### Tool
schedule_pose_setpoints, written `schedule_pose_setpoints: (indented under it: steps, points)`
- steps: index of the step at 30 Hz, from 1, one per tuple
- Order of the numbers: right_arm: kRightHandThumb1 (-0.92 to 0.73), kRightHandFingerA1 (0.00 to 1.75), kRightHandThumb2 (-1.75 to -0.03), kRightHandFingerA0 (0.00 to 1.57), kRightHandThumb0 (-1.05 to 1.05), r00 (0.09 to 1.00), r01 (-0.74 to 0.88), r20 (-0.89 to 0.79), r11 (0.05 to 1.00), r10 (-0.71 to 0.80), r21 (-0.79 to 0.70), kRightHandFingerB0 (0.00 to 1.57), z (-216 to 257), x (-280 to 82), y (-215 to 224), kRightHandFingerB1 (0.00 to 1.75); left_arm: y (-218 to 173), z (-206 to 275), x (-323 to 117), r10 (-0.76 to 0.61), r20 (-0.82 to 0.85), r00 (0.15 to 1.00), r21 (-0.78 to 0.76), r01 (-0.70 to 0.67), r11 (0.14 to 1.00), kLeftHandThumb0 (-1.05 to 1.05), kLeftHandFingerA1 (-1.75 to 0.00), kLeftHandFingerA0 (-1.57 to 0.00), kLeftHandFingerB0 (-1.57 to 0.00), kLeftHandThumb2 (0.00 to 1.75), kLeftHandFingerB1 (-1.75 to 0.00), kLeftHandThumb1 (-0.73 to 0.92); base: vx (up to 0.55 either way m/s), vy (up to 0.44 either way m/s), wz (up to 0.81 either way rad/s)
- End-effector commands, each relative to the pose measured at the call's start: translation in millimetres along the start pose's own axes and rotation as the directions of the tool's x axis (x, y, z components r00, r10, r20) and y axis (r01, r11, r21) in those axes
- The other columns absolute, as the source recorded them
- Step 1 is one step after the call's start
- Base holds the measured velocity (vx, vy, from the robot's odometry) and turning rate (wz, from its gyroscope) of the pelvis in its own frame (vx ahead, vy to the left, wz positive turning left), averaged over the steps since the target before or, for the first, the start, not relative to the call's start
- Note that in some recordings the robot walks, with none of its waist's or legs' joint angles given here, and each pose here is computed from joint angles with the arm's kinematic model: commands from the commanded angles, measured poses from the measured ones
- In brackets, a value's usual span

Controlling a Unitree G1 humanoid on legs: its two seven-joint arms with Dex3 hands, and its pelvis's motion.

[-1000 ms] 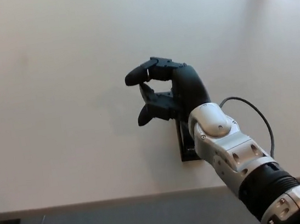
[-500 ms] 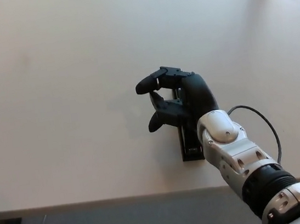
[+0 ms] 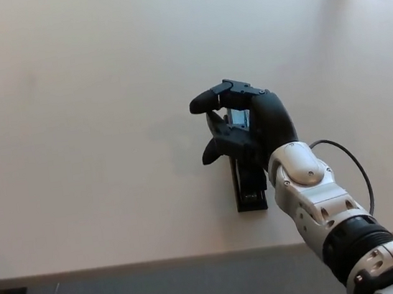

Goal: The robot uses its right hand to press on the stapler that is in the middle of the desk

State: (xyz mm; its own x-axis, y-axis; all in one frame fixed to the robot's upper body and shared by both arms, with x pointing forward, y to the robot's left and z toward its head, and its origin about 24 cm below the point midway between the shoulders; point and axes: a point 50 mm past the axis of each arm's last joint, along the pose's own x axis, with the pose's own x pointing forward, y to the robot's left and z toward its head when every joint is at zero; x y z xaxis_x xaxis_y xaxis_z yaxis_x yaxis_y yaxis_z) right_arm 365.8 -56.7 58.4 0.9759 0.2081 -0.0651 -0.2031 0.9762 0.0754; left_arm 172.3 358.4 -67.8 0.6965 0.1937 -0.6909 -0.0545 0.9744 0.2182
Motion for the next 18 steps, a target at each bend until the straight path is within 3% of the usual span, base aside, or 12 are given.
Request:
schedule_pose_setpoints:
  steps: [1, 7, 9, 18]
  points:
    - [-0.70, 1.25, -0.88, 1.20, -0.08, 0.994, -0.029, -0.097, 0.994, 0.040, 0.108, 0.82, -41.2, -20.4, 20.1, 1.15, 5.0, -9.5, -6.4, 0.010, 0.000, 1.000, 0.003, -0.010, 1.000, -0.50, -0.28, -0.04, -0.02, 0.95, -0.23, 0.92, 0.00, 0.000, 0.00]
    - [-0.66, 1.26, -0.90, 1.19, -0.09, 0.968, 0.011, -0.248, 0.988, 0.027, 0.152, 0.84, -92.9, -53.2, 16.1, 1.11, 2.8, -29.4, -13.4, 0.004, -0.051, 0.999, 0.010, -0.004, 1.000, -0.48, -0.30, -0.04, -0.02, 0.95, -0.24, 0.92, 0.00, 0.000, 0.00]
    - [-0.70, 1.30, -0.84, 1.18, -0.07, 0.949, 0.011, -0.314, 0.992, 0.030, 0.128, 0.81, -119.9, -76.6, 15.3, 1.17, 1.2, -43.7, -19.0, 0.007, -0.087, 0.996, 0.006, -0.006, 1.000, -0.49, -0.32, -0.05, -0.02, 0.94, -0.25, 0.92, 0.00, 0.000, 0.00]
    - [-0.70, 1.30, -0.84, 1.18, -0.07, 0.917, 0.026, -0.397, 0.990, 0.031, 0.137, 0.81, -159.4, -124.6, 20.6, 1.17, -4.3, -93.4, -46.0, -0.016, -0.198, 0.980, 0.021, 0.020, 1.000, -0.49, -0.32, -0.05, -0.02, 0.94, -0.25, 0.92, 0.00, 0.000, 0.00]
